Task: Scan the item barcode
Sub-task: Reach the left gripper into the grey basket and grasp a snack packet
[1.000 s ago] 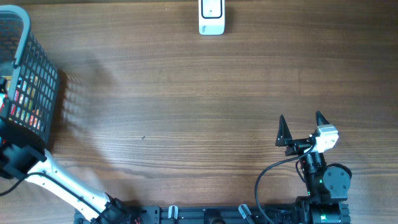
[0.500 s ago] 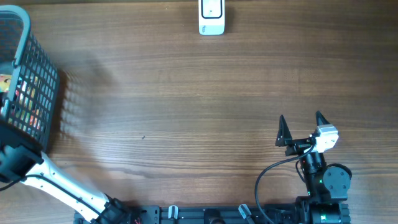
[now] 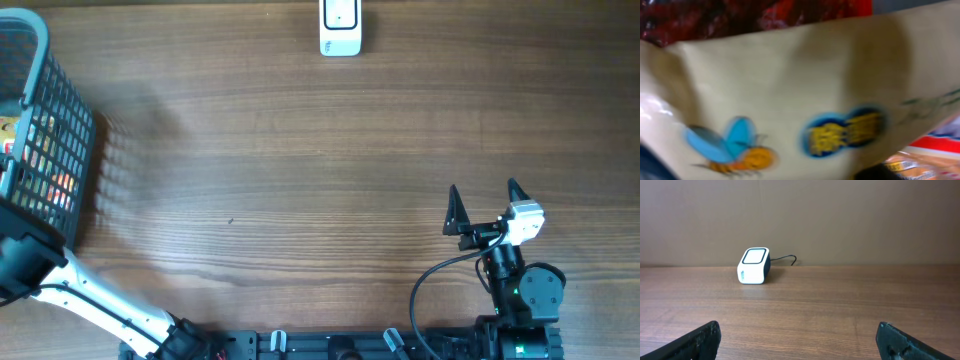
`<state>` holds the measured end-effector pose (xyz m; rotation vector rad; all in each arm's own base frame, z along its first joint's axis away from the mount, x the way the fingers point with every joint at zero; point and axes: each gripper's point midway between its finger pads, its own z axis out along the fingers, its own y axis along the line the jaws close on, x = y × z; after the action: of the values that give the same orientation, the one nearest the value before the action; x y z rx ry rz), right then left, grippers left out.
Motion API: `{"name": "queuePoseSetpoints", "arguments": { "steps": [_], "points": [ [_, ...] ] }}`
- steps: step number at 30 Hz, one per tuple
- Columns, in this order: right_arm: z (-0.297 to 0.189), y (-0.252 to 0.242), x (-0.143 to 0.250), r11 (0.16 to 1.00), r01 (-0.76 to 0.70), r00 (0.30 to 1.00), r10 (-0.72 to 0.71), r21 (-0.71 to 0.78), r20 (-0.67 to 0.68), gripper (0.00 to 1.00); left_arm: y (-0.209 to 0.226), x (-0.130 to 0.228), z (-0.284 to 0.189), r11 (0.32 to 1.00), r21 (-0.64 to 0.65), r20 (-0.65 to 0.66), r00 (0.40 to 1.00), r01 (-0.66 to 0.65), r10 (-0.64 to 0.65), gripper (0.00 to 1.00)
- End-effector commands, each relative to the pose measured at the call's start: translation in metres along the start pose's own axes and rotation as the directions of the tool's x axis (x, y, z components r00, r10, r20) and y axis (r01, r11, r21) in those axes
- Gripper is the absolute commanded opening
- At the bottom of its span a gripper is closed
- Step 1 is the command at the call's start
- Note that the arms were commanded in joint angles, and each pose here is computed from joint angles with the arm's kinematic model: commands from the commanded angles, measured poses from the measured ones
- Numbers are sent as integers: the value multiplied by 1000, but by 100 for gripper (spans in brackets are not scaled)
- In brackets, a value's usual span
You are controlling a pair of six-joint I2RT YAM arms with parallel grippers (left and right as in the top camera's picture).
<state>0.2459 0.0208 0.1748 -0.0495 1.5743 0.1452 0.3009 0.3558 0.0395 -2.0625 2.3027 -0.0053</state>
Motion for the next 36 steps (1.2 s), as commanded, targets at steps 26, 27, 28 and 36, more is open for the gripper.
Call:
{"name": "queuePoseSetpoints", "arguments": {
  "steps": [26, 27, 28, 36],
  "points": [
    [0, -3, -2, 1000, 9, 1000, -9, 14, 10, 100, -52, 60, -297, 719, 623, 381, 922, -307, 63, 4],
    [0, -3, -2, 1000, 10, 1000, -10, 14, 10, 100, -53, 72, -310, 685, 652, 381, 922, -325, 75, 4],
    [0, -3, -2, 1000, 9, 1000, -9, 14, 10, 100, -54, 84, -321, 645, 683, 374, 923, -342, 93, 4],
    [0, -3, -2, 1000, 9, 1000, -9, 14, 10, 100, -86, 233, -333, 454, 739, 274, 837, -499, 474, 4]
  ]
}}
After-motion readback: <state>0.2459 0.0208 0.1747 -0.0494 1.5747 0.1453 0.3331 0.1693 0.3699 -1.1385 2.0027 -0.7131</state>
